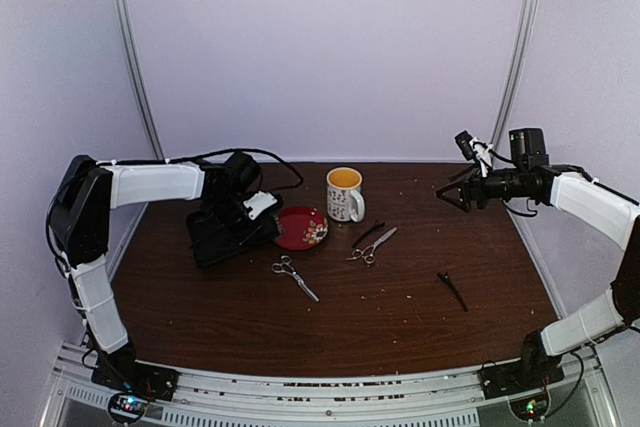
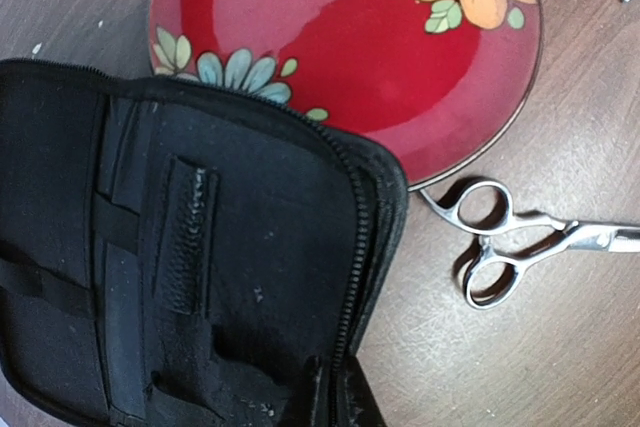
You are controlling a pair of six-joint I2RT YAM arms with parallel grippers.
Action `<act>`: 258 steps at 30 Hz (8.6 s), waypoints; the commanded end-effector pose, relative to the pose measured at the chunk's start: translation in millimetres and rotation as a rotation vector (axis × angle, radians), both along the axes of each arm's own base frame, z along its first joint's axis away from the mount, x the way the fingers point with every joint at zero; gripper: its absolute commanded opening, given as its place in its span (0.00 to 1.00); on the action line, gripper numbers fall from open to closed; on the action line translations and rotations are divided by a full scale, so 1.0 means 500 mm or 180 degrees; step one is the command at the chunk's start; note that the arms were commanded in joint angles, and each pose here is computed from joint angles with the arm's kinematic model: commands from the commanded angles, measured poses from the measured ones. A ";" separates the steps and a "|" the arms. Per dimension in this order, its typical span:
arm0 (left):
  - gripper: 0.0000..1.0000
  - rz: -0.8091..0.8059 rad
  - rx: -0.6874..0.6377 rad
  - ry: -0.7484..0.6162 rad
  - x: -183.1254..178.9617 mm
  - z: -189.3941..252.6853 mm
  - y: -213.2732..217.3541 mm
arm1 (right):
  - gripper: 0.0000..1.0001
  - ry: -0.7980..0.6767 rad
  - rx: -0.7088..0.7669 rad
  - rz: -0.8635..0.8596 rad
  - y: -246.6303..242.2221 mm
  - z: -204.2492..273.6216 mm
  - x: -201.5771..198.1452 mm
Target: Sort the hair-cutting tools
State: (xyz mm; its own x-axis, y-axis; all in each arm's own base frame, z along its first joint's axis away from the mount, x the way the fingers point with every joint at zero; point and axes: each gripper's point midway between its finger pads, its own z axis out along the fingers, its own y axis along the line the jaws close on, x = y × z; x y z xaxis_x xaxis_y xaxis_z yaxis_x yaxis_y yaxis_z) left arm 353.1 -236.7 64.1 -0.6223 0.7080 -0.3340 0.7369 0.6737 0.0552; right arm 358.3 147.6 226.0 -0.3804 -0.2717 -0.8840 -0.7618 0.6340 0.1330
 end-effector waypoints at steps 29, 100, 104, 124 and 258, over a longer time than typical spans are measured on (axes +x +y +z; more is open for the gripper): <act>0.00 -0.0710 0.0080 0.0600 -0.408 -0.021 -0.096 | 0.78 0.0136 -0.0160 0.0345 0.081 -0.031 -0.010; 0.63 0.2798 -0.0235 -0.0659 -0.240 0.022 0.269 | 0.40 0.1226 -0.2108 0.0717 0.620 -0.405 -0.129; 0.64 0.2757 -0.0310 -0.0665 -0.236 0.022 0.262 | 0.34 0.1214 -0.2230 0.0689 0.605 -0.417 -0.131; 0.66 0.2940 -0.0298 -0.0567 -0.259 -0.004 0.278 | 0.04 0.1032 -0.2457 0.0724 0.475 -0.366 -0.156; 0.63 -0.0190 -0.1100 -0.0023 -0.345 0.090 -0.053 | 0.43 -0.0104 -0.2098 0.2674 0.416 -0.337 -0.406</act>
